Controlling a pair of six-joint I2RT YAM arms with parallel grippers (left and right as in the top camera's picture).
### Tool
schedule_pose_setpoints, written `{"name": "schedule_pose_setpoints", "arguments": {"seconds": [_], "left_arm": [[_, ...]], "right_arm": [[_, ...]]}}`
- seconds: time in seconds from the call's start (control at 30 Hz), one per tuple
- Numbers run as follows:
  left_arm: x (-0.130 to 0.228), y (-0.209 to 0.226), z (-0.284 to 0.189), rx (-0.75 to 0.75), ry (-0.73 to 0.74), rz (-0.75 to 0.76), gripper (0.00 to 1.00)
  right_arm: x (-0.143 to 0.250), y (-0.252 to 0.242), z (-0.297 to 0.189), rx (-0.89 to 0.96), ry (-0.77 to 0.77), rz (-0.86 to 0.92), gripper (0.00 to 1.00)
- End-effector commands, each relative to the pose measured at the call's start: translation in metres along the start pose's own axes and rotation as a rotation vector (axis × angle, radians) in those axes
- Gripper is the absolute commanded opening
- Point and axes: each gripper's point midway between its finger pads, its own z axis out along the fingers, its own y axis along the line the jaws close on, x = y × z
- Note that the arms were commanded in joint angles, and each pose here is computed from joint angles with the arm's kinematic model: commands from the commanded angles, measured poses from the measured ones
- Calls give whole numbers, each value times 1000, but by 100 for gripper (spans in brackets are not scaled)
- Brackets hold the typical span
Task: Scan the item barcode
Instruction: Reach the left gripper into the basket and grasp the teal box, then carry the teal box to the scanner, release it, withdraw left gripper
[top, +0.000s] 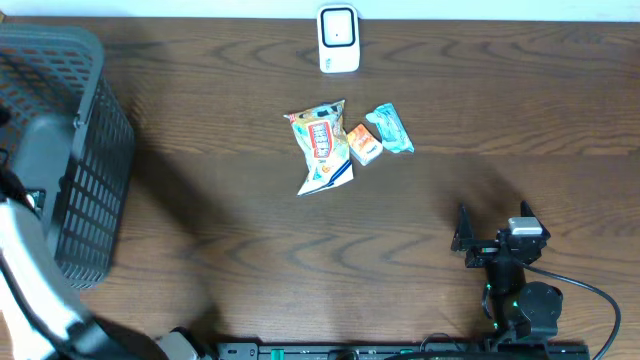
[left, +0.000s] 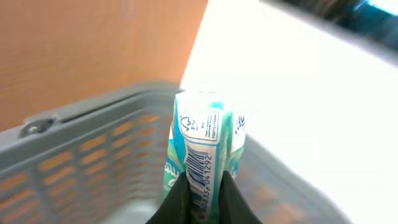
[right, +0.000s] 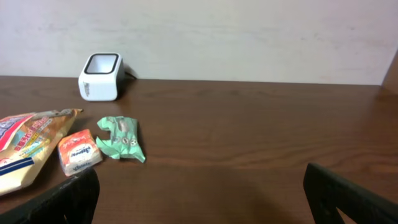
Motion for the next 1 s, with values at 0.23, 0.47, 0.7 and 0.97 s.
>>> {"name": "schedule_pose_setpoints", "arguments": {"seconds": [0.23,0.47,0.7,0.97], "left_arm": [[-13,-198,-112,621,130,-353,7],[97,-306,-151,813,488,-247,7],[225,-372,-162,796,750,-133,7],[362,-389,-142,634,858,19,7]], "right_arm": [[1,-1,0,3,2,-6,99],[1,-1,0,3,2,-6,99],[1,-1,0,3,2,-7,99],[1,-1,0,3,2,-7,99]]}}
